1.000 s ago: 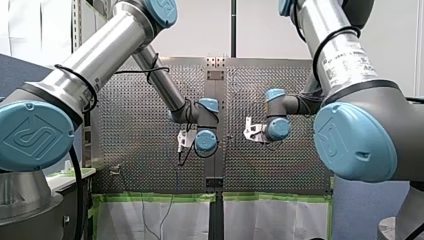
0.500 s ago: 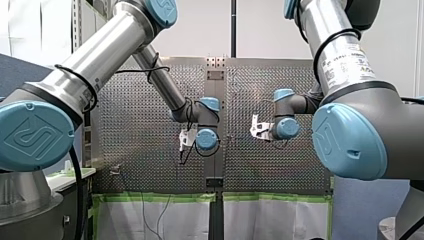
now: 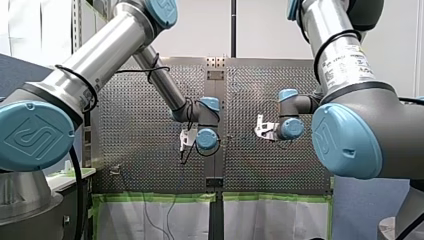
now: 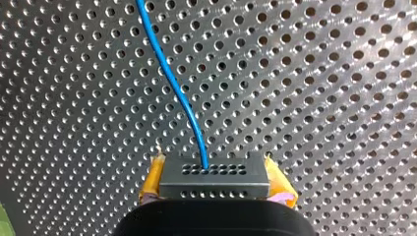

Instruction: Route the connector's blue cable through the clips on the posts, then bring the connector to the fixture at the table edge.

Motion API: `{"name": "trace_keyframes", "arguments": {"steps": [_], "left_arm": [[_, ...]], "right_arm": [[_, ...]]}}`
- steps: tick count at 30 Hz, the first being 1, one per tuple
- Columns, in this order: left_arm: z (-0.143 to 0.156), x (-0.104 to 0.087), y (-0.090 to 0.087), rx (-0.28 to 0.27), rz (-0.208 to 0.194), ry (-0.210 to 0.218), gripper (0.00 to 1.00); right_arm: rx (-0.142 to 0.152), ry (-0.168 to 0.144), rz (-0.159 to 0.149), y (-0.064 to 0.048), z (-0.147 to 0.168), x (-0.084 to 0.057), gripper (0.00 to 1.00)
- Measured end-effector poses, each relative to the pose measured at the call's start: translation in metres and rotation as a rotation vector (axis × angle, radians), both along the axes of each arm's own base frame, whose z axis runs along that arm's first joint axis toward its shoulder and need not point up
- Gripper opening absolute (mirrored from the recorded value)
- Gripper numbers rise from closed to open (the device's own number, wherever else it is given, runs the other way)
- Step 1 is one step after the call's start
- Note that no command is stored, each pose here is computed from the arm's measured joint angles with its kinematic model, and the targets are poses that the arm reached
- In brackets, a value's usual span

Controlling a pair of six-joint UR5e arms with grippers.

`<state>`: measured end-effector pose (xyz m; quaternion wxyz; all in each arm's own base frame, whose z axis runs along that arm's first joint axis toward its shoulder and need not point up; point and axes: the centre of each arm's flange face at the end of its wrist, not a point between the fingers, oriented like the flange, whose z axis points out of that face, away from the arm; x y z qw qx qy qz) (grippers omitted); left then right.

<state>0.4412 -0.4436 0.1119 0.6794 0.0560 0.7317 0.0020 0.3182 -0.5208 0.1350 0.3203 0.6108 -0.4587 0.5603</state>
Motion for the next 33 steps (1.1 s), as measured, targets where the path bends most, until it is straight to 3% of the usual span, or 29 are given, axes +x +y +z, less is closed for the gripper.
{"name": "trace_keyframes", "arguments": {"steps": [11, 33], "left_arm": [[0.007, 0.017, -0.010, -0.044, 0.000, -0.020, 0.00], [0.012, 0.052, -0.005, -0.057, 0.014, -0.034, 0.00]], "right_arm": [[-0.001, -0.002, -0.015, -0.005, -0.002, -0.007, 0.00], [0.005, 0.001, -0.028, -0.008, -0.012, -0.011, 0.00]]}}
